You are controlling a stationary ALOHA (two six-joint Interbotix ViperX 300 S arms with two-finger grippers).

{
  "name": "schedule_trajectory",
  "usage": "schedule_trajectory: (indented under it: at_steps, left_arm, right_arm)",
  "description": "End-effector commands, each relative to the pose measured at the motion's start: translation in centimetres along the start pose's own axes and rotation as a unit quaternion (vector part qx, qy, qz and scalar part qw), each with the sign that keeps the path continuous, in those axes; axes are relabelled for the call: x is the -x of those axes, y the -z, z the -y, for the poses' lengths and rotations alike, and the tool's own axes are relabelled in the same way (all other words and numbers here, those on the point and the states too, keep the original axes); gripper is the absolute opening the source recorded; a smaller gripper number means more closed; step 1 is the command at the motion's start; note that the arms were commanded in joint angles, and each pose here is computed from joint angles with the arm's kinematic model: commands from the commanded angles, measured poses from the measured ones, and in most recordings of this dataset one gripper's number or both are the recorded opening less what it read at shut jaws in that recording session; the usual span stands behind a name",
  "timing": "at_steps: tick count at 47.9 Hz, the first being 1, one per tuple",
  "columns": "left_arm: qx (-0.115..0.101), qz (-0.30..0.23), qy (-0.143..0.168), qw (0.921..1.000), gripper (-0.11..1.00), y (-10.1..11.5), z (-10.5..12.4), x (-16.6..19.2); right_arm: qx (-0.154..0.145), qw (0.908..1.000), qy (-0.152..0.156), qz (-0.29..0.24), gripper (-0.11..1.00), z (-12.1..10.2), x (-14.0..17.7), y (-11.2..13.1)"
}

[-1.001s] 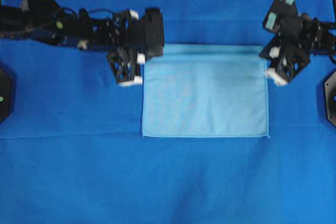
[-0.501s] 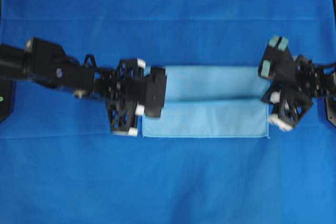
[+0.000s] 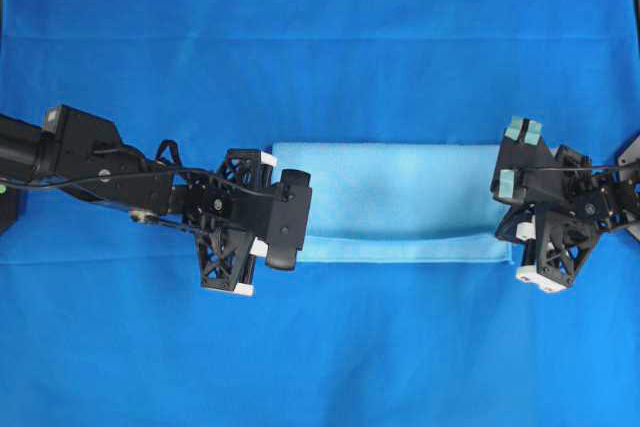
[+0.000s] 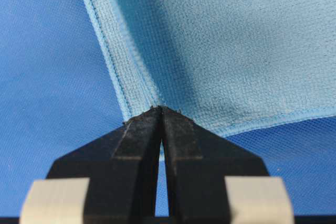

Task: Fold the light blue towel.
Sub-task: 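Lay the folded edge down and open both grippers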

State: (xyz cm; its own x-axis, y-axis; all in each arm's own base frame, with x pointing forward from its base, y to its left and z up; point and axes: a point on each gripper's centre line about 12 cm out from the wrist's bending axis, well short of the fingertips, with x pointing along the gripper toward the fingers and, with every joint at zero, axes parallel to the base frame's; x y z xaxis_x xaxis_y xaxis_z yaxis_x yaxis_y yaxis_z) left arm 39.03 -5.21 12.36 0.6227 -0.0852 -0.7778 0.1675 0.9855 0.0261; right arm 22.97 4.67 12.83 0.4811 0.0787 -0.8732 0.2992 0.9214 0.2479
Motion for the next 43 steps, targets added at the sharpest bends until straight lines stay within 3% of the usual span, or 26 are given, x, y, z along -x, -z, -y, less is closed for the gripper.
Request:
schedule_trajectory:
  at_steps: [1,12,23,26,33,35,38,43]
  left_arm:
    - [0.0,0.025,0.0,0.9997,0.0,-1.1,0.1,0.7]
    - [-0.001,0.027,0.001,0.9996,0.0,-1.3,0.2,0.7]
    - [-0.002,0.034,0.001,0.9994,0.01,-1.7,0.2,1.0]
    - [-0.002,0.039,0.0,0.9992,0.11,-2.0,0.2,1.3]
    - [-0.009,0.054,-0.001,0.9985,0.55,-2.8,0.1,2.5]
    - [-0.012,0.058,-0.001,0.9983,0.66,-2.9,0.1,2.8]
    - [-0.011,0.063,-0.004,0.998,0.8,-3.1,-0.2,3.2]
    - [-0.011,0.066,-0.015,0.9977,0.76,-3.2,-1.4,3.5]
  right_arm:
    - [0.003,0.9998,-0.013,0.013,0.01,-0.8,0.3,-0.7]
    - [0.012,0.9988,-0.037,0.03,0.01,-1.9,0.4,-0.8]
    - [0.012,0.9989,-0.035,0.028,0.02,-1.9,0.3,-0.8]
    - [0.008,0.9991,-0.034,0.024,0.1,-1.9,0.3,-0.7]
    - [0.009,0.9989,-0.04,0.021,0.55,-2.5,0.5,-0.7]
    - [0.01,0.9989,-0.04,0.02,0.63,-2.6,0.6,-0.7]
    - [0.013,0.9991,-0.037,0.018,0.63,-2.5,0.7,-0.6]
    - [0.019,0.9996,-0.017,0.016,0.57,-1.6,0.8,-0.8]
